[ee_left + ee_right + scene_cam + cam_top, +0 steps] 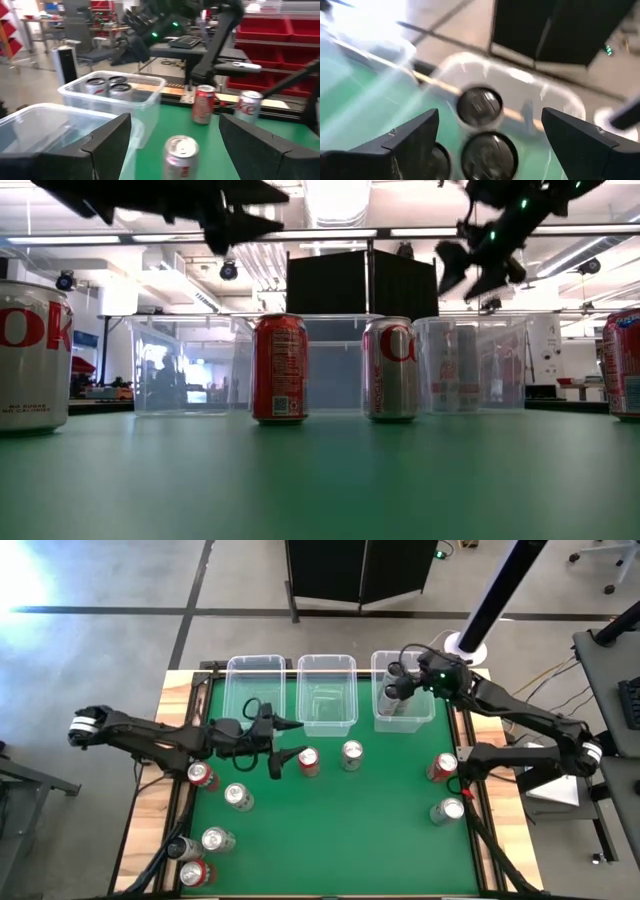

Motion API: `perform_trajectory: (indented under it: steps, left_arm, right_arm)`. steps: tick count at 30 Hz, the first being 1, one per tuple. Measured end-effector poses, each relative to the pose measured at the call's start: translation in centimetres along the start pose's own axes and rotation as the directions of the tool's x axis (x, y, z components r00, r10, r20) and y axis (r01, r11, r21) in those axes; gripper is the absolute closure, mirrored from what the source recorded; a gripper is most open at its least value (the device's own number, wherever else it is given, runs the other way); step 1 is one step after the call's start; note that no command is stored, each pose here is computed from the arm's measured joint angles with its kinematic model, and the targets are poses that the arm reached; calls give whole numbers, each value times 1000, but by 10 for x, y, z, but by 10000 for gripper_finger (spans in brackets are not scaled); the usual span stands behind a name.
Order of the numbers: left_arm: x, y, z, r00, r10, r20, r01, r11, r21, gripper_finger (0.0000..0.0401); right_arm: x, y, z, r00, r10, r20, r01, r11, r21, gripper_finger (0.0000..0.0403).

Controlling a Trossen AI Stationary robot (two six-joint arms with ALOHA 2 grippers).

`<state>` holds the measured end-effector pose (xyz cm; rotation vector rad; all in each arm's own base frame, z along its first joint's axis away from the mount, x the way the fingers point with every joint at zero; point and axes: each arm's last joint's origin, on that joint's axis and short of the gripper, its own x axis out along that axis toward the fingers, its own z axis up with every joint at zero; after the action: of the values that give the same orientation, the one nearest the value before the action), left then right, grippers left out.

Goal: Sort soda cans
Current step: Put the white-pink soda can into the right transparent bin

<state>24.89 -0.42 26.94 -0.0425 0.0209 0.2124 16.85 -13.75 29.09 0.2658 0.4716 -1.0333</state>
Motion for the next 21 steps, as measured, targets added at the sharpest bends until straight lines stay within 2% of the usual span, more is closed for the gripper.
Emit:
perform_trajectory:
  steps: [3,5,7,9,13,16,19,21]
  left_arm:
    - [-6,-7,13,998,-27,-53,27,1000,-5,113]
    - [-12,-10,19,987,-36,-156,33,999,-19,113]
    - [-19,-13,22,951,-37,-307,27,999,-36,113]
    - [-29,-16,23,878,-27,-479,-1,998,-57,113]
    - [-54,-23,29,671,15,-741,-130,987,-97,113]
    - [-74,-31,38,551,21,-834,-200,974,-107,113]
    - [-91,-41,46,459,-22,-888,-208,969,-132,113]
    - [-100,-49,49,417,-69,-906,-206,964,-168,113]
  right_arm:
    - [-15,9,12,997,57,53,-56,998,-36,60]
    - [-25,18,18,990,118,83,-112,991,-70,63]
    - [-35,31,20,974,205,93,-195,974,-112,67]
    - [-45,47,19,950,301,85,-286,946,-153,71]
    - [-66,78,9,890,452,55,-428,872,-237,81]
    - [-79,98,0,854,517,50,-489,833,-257,90]
    - [-90,114,-8,834,549,55,-513,808,-290,97]
    - [-96,123,-14,827,559,52,-519,797,-308,101]
